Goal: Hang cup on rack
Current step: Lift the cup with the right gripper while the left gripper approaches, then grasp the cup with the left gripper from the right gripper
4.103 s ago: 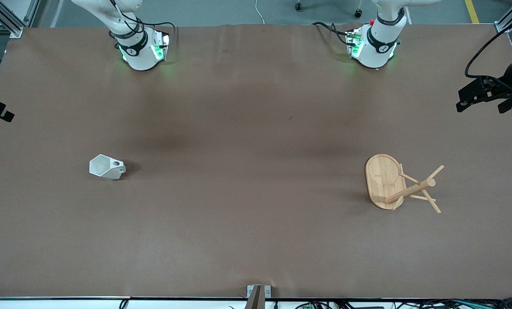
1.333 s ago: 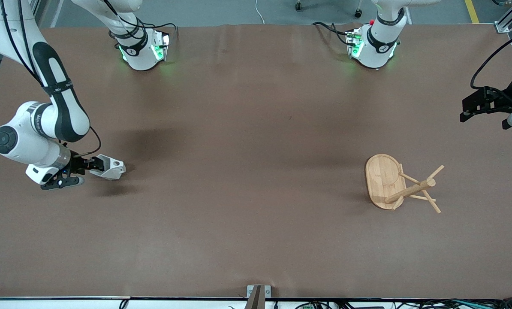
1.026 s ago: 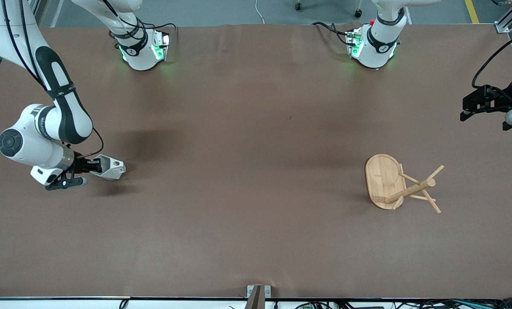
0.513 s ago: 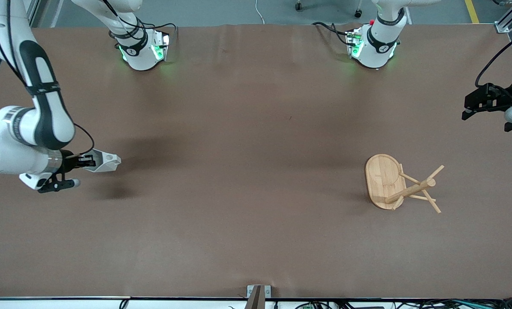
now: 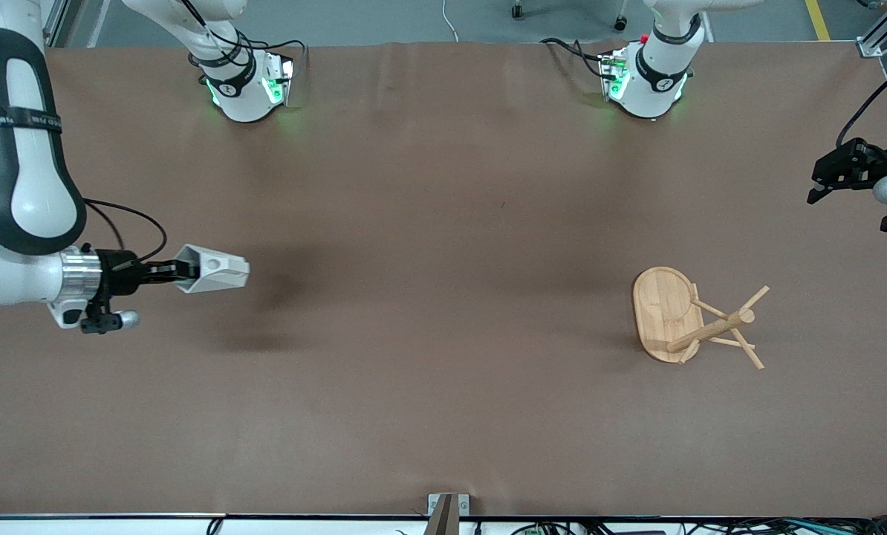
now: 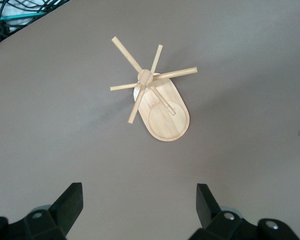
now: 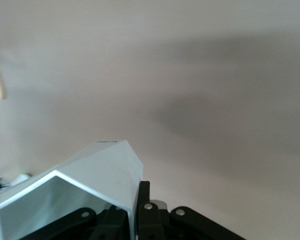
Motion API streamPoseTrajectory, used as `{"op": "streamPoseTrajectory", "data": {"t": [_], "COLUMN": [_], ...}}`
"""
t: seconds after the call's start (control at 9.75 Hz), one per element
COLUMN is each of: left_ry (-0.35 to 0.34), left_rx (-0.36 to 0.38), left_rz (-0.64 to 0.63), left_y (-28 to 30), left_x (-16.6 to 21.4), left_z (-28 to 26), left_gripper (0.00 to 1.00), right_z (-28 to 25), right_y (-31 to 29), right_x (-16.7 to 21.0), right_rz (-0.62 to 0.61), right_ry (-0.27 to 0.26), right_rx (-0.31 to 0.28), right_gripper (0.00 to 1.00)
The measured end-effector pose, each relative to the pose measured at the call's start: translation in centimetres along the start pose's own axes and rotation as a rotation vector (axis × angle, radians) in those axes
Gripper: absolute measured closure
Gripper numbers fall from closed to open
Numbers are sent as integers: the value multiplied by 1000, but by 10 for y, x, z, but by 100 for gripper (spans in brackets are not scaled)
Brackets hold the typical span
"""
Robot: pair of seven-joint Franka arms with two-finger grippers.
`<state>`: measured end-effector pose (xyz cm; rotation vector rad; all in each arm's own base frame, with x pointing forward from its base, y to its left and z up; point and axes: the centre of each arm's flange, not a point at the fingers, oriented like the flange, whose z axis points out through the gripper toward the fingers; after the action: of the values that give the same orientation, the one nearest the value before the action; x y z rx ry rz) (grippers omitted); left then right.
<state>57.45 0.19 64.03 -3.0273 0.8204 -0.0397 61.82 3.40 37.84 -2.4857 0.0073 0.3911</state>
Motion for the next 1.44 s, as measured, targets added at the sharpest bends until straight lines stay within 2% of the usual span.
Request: {"op": "streamPoseTrajectory", "data": {"t": [0.31,0.51,0.62,0.72,0.92,1.13,1.23,1.33,1.44], "left_ry": [0,-10,-18,-17,5,23,34,61,88], "left_rx": [-17,-129,-205,-276,-351,-401,-448,-502,-543], "left_rz": [223,358,415,462,529,592,603,603,584], "left_y": [2,20,36,56,92,130,148,158,160], "left_x": [0,0,1,5,18,36,47,57,67], "left_z": [1,6,10,12,13,18,24,32,41], "left_gripper": [0,2,3,3,2,1,2,2,2], "right_z": [58,93,108,125,170,210,218,223,226], "right_y": [-125,-193,-221,-248,-292,-315,-321,-327,-332], "right_x": [-3,-13,-18,-25,-39,-55,-60,-64,-68], "right_rz": [35,29,33,41,74,122,141,151,154], "right_ry": [-31,-34,-17,2,16,-28,-54,-55,-30], "right_rx": [199,304,348,382,461,534,561,576,577], "right_gripper": [96,96,96,96,96,96,96,96,96]}}
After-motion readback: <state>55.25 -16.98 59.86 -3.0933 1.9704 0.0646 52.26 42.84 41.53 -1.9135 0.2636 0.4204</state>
